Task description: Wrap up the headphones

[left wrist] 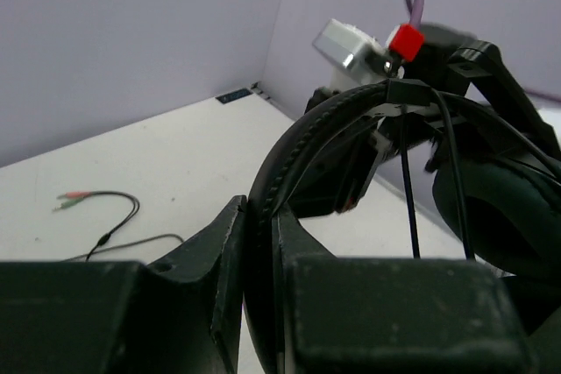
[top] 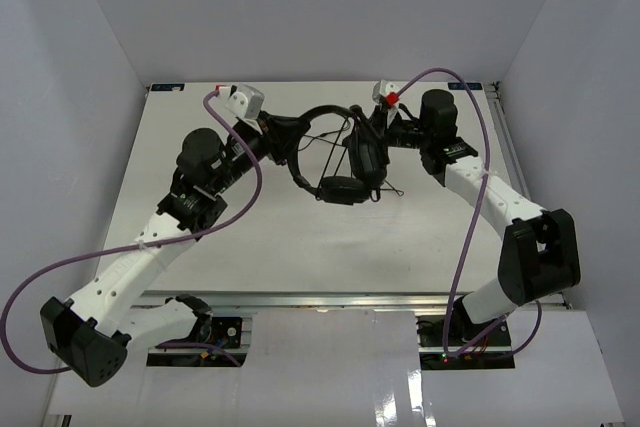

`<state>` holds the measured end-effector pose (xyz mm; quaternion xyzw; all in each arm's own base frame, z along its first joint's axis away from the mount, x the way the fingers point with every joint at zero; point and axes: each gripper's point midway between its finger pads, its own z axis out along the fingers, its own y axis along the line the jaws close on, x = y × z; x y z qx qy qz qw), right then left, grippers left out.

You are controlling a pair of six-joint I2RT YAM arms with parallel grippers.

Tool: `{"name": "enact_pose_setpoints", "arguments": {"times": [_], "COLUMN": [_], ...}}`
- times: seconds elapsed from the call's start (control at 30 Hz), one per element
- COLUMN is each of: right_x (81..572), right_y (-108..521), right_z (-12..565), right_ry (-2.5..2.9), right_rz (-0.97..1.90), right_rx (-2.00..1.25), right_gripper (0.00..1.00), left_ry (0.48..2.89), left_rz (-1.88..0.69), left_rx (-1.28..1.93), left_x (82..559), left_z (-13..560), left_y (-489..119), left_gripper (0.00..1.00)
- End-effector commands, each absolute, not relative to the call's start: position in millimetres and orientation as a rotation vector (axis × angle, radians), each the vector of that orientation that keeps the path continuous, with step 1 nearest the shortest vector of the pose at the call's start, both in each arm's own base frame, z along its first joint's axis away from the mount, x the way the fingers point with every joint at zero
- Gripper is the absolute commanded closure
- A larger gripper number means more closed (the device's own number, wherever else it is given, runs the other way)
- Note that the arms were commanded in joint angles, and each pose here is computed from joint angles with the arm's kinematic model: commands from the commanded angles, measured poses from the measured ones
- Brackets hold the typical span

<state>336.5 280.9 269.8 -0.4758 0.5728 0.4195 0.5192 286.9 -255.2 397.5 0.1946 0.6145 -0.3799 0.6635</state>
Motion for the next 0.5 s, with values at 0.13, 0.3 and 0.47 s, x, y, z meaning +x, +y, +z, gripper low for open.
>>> {"name": "enact_pose_setpoints", "arguments": {"times": [0.13, 0.3, 0.47], "right_x": [283, 255, 224], "right_y": [331, 358, 359], "right_z": [304, 313, 289], "right_ry": [1.242, 1.165, 1.211], "right_rz": [1.601, 1.726, 1.761], "right_rx": [-1.07, -1.084, -1.077], "right_gripper": [0.84, 0.76, 0.74], "left_ry": [1.082, 1.038, 1.023], "left_rz": [-1.02, -0.984, -0.823], "left_rx": [0.229, 0.154, -0.006], "left_x": [292, 305, 325], "left_z": [525, 552, 572], "left_y": [-254, -247, -214], "left_gripper": [1.0, 1.0, 1.0]}}
